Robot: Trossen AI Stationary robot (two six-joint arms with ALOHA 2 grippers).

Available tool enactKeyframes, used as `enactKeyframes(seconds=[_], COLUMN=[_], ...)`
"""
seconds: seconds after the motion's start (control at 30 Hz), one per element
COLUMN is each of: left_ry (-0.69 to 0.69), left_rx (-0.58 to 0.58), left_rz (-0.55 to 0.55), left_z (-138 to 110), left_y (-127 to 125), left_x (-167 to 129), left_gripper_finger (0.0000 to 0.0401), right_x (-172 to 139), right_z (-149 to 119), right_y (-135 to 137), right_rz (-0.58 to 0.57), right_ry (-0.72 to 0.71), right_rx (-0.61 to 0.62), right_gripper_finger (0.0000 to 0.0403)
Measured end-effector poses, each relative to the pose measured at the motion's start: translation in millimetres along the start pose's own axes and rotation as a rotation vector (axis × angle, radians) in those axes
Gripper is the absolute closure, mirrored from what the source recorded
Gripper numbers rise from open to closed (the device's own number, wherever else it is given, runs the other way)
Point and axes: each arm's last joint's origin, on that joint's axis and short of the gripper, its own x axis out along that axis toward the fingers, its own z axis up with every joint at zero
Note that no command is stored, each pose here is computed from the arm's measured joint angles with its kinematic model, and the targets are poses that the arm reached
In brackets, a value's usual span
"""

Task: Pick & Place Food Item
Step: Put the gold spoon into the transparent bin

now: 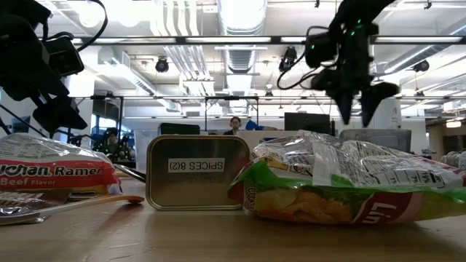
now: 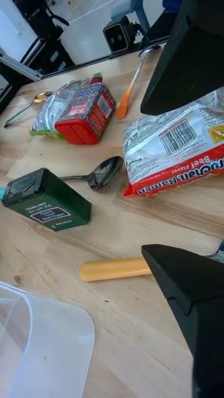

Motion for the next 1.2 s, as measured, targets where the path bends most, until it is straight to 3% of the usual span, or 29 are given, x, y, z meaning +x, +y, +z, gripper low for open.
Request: enactKeyframes(seconds=[0.4, 0.47, 0.6, 0.73, 0.97, 1.2], left_ry=[0.0, 0.0, 0.0, 0.0, 0.002, 0.003], left_rx=[0.0, 0.0, 0.0, 0.0, 0.0, 0.0], left_rz=[0.0, 0.0, 0.0, 0.0, 0.002, 0.002], left_z=[0.0, 0.0, 0.0, 0.0, -0.2, -0.2], left_y=[0.0, 0.0, 0.0, 0.0, 0.2, 0.2], left_x=[0.0, 0.0, 0.0, 0.0, 0.0, 0.0], left_gripper_finger=[0.0039, 0.0039, 0.0039, 0.0038, 0.0038, 0.0038], right_x=[-17.4, -16.2, -9.0, 2.3, 30.5, 65.2], right_z=[-88.0, -103.8, -145.9, -188.0, -245.5, -276.1], right_y=[29.6, 34.8, 47.7, 56.7, 64.2, 75.0], right_rz=[0.039, 0.039, 0.024, 0.0, -0.076, -0.111], right_ry=[0.011, 0.022, 0.047, 0.079, 0.11, 0.119], right_rx=[-0.054, -0.159, -0.5, -0.693, -0.894, -0.988], right_gripper_finger=[0.0179, 0.0179, 0.0179, 0.0179, 0.0179, 0.0179])
